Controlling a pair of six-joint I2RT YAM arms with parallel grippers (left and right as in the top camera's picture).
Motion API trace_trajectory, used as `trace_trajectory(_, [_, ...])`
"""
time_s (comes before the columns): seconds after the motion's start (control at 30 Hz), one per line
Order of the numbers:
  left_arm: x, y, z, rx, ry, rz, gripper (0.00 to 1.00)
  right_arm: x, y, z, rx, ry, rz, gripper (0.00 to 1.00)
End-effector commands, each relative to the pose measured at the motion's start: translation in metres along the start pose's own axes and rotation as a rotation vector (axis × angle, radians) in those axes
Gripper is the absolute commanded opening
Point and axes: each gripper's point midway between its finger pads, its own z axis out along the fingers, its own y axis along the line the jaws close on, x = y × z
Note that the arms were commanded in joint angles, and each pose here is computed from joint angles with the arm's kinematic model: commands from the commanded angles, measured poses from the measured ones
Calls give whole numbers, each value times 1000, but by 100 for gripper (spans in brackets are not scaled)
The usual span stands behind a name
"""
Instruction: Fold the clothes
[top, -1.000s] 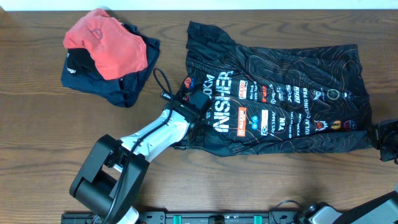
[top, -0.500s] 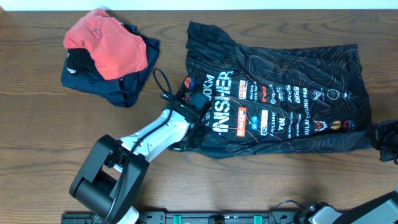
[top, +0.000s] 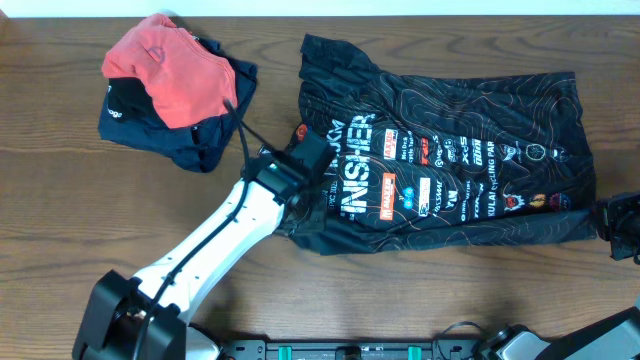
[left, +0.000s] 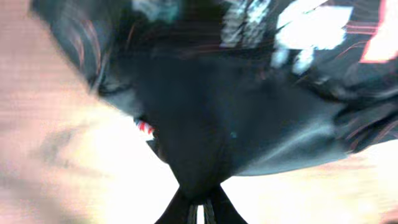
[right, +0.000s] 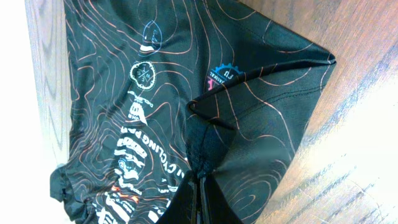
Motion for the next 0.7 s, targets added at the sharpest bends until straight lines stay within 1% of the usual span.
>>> trace_trajectory(0.0, [-22,-3,-3,-9,-92,50,6,0,7,-2,-17,-1,-21,1])
trace_trajectory(0.13, [-48,-1,-3,-50,-201,93,6,0,7,-2,-17,-1,-21,1])
trace_trajectory(0.17, [-52,-3,-3,-46,-214,106,10,0,7,-2,-17,-1,-21,1])
trace_trajectory(0.23, [-55,-5,-3,-39,-228,122,33,0,7,-2,-17,-1,-21,1])
trace_trajectory(0.27, [-55,-5,-3,-40,-228,122,50,0,7,-2,-17,-1,-21,1])
trace_trajectory(0.3, [-54,-4,-2,-42,-221,122,61,0,7,-2,-17,-1,-21,2])
trace_trajectory(0.37, [-47,0,-1,-57,-192,122,65,0,7,-2,-17,-1,-21,2])
trace_trajectory(0.57, [-12,20,4,-129,-48,118,65,0,7,-2,-17,-1,-22,2])
trace_trajectory(0.67, [-2,28,14,-144,-19,119,63,0,7,-2,-17,-1,-21,2])
